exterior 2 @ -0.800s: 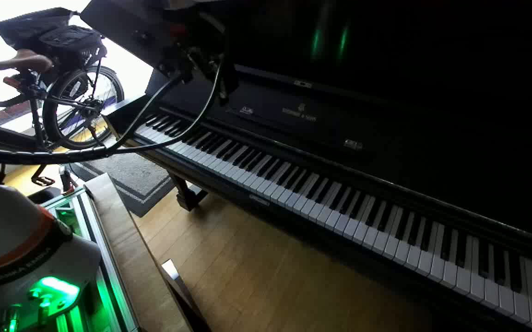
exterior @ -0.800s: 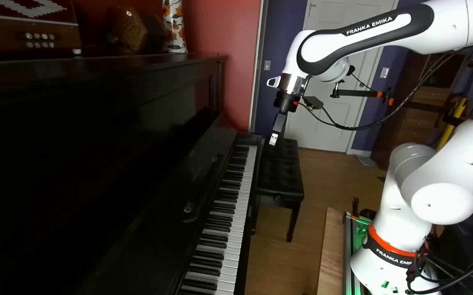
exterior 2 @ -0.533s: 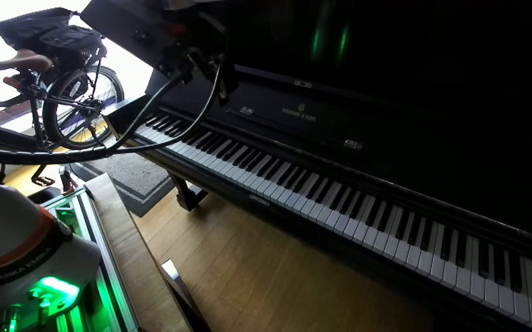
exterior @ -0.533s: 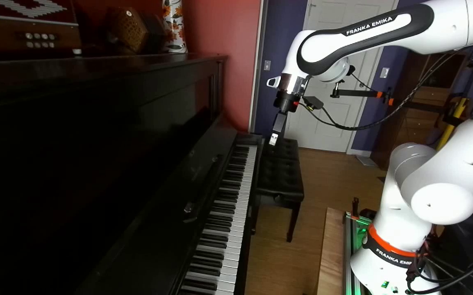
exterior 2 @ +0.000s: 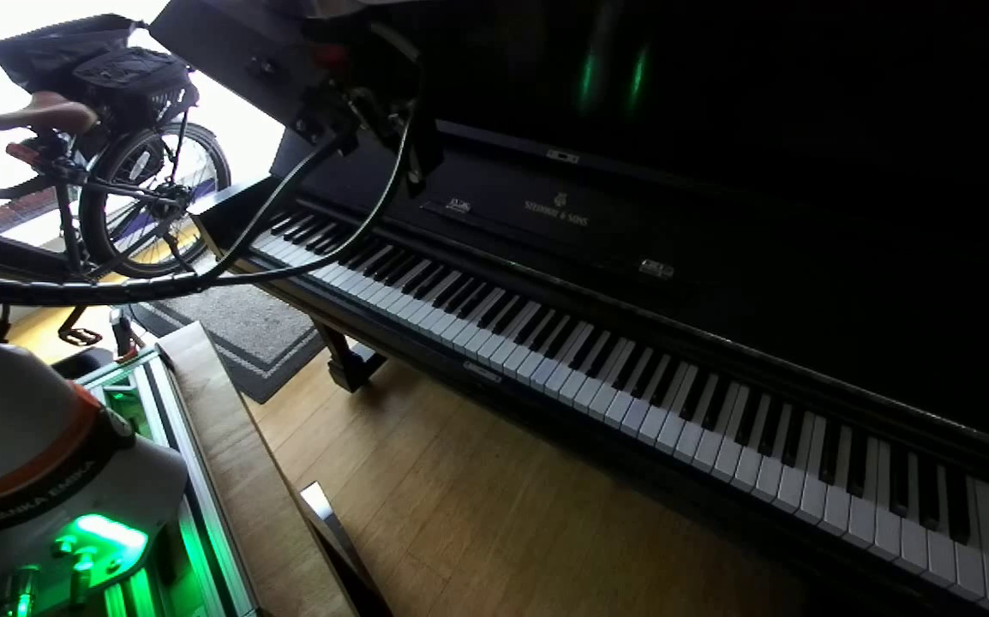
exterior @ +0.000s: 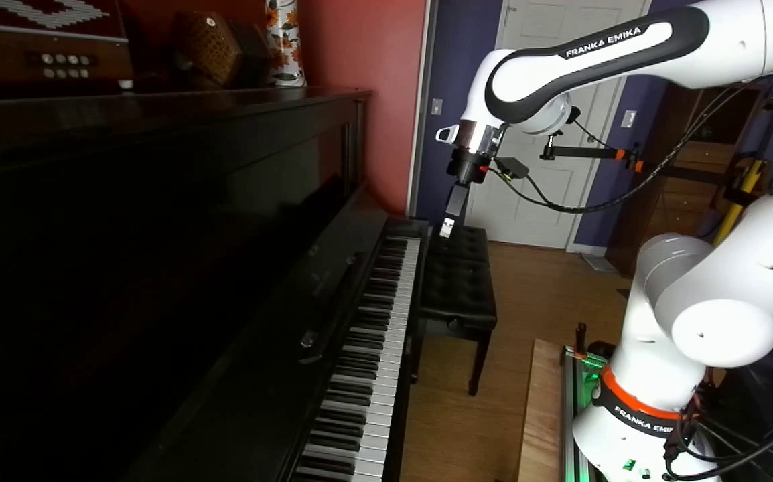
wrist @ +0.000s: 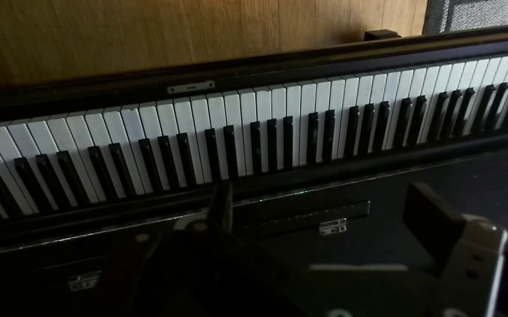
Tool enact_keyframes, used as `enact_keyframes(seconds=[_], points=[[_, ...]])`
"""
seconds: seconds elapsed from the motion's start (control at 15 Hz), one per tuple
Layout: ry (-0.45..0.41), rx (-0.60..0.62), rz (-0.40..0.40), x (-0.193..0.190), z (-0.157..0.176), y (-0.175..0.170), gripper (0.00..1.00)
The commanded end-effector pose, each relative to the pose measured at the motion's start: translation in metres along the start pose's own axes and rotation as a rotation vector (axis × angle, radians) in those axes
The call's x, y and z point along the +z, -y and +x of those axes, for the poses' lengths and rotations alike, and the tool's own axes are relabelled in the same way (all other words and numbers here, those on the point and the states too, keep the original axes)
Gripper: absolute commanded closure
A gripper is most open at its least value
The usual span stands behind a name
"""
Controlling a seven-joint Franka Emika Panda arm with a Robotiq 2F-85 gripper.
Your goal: Press a black key on the middle keys of the piano
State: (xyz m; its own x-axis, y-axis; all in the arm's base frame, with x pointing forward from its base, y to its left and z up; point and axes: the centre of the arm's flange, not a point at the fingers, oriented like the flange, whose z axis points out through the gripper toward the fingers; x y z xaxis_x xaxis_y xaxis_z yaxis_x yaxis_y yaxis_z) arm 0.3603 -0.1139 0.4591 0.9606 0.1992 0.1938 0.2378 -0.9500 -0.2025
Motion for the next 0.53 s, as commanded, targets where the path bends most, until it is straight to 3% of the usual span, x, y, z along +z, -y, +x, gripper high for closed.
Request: enact_keyframes(seconds=[0.0, 0.2, 0.47], points=[[0.034, 0.001, -0.007, 0.006, 0.005, 0.002, 0.00], [0.164, 0.044, -0.033, 0.041, 0.037, -0.010, 0.00], [0.226, 0.069, -0.078, 0.083, 0.069, -0.032, 0.00]])
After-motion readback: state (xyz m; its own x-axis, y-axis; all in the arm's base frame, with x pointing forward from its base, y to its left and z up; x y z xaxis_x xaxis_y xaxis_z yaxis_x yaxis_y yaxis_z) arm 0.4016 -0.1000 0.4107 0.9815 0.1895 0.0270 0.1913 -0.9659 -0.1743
